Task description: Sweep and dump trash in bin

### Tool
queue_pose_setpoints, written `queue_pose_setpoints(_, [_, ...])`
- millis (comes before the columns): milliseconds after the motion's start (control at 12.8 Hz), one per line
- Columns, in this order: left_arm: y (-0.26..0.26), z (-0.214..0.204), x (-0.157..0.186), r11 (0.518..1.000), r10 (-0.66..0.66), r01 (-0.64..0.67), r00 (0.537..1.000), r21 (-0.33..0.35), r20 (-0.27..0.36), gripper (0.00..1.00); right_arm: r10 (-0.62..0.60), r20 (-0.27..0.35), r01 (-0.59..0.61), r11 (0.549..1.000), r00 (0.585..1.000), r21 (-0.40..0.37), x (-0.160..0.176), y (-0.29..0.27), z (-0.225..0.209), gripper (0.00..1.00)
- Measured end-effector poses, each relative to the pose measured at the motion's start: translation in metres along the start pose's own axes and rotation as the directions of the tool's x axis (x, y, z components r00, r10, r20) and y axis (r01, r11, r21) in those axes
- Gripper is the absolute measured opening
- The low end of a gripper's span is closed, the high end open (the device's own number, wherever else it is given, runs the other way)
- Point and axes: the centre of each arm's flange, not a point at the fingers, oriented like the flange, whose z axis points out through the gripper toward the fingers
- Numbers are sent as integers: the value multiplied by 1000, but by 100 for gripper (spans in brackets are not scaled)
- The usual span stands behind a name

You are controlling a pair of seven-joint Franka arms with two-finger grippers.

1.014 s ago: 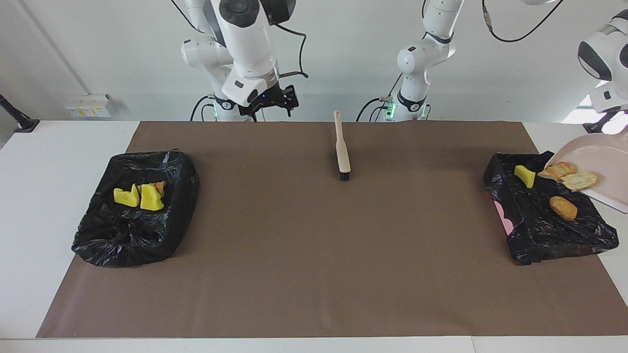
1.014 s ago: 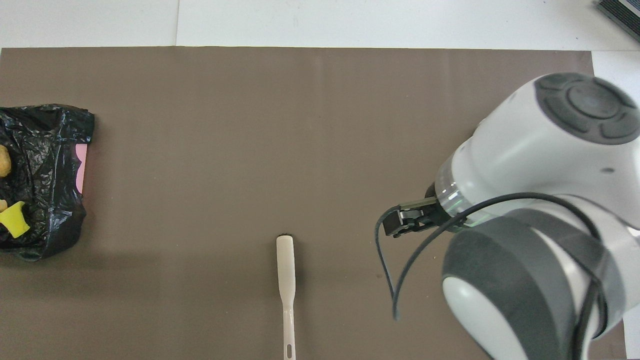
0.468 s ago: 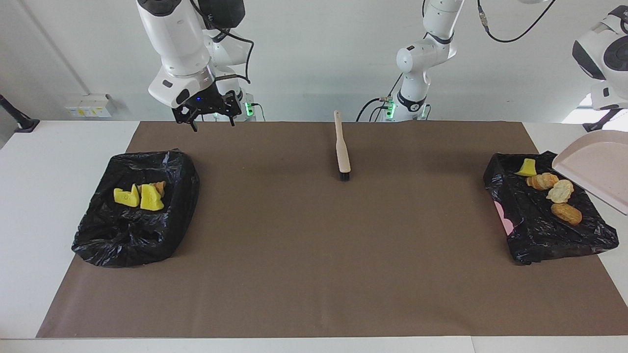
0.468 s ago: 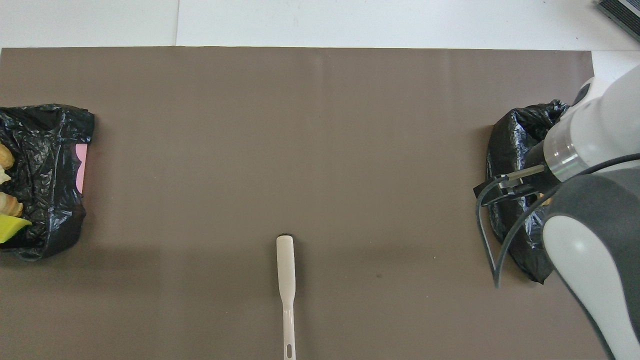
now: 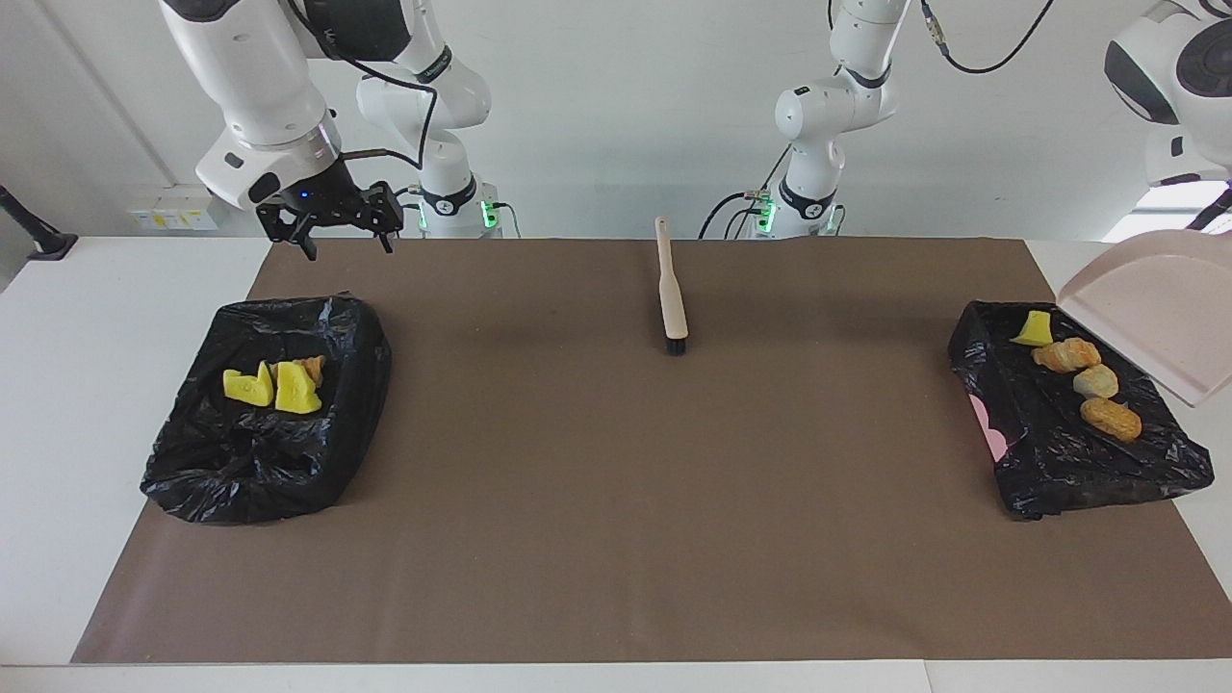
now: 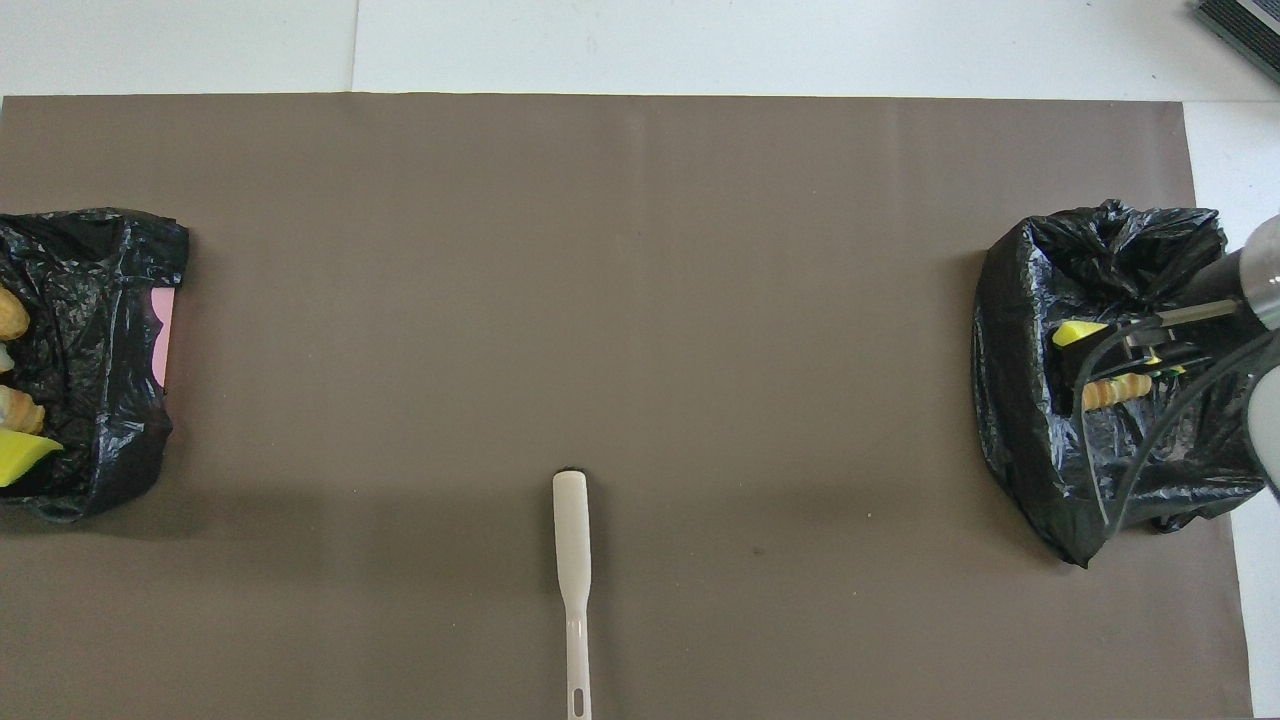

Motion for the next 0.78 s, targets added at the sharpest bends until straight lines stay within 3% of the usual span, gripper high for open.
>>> queue_pose_setpoints(156, [13, -7, 23, 985, -146, 130, 978, -114, -147, 31, 61, 1, -61, 998, 998, 20, -4, 35, 1, 100])
queue_pose_setpoints(312, [25, -17, 46, 924, -337, 264, 902, -276, -268, 31, 86, 0, -86, 996, 996, 23, -7, 50, 2, 100])
queue_pose_setpoints(468, [35, -37, 72, 852, -480, 351, 820, -387, -313, 31, 84, -10, -84, 996, 996, 23, -6, 49, -1, 100])
queue_pose_setpoints(780, [66, -99, 148, 716, -658, 453, 692, -530, -297, 31, 73, -18, -72, 997, 997, 21, -4, 43, -3, 100])
